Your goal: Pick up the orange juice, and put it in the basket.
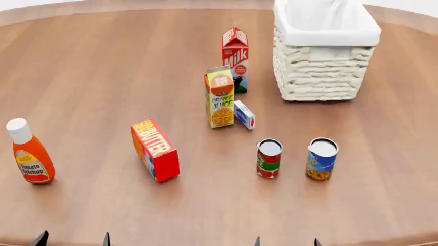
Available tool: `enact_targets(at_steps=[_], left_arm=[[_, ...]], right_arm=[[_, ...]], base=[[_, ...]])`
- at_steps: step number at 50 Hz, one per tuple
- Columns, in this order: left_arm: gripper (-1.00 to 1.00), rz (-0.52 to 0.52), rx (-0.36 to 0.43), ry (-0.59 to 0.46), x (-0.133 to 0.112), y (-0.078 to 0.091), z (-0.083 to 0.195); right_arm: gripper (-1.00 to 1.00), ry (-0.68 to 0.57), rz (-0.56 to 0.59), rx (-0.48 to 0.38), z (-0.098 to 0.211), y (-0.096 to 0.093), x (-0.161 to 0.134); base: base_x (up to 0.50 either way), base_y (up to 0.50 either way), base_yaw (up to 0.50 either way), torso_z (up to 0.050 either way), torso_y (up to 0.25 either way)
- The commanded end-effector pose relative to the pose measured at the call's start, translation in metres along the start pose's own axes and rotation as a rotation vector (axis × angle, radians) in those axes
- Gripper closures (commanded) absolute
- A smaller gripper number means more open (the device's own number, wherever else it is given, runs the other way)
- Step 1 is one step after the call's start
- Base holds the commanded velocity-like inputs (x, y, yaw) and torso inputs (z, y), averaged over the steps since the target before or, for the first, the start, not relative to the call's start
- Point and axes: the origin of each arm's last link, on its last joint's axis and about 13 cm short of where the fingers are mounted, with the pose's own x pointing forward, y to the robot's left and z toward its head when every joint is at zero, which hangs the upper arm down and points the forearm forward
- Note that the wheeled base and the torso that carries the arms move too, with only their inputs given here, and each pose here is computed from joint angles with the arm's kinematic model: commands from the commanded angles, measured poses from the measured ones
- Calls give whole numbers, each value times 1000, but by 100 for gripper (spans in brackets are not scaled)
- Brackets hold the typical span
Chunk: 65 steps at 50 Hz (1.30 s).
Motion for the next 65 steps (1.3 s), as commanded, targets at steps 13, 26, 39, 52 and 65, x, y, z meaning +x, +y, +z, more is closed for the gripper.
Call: enact_targets(at_steps=[13,26,39,52,65], left_arm=[[-100,0,0,0,0,0,0],[-100,0,0,0,0,0,0],[-100,0,0,0,0,0,0],[-100,0,0,0,0,0,0],[-100,0,0,0,0,0,0]], right_arm=[[-100,23,51,17,8,5,14],[-100,20,56,24,11,6,17],[-100,20,63,20,9,8,16],[-100,14,61,25,11,7,16],[-100,8,54,34,8,7,16]], base=[[8,0,0,0,0],[169,0,0,0,0],[220,0,0,0,0],[226,0,0,0,0],[226,0,0,0,0]])
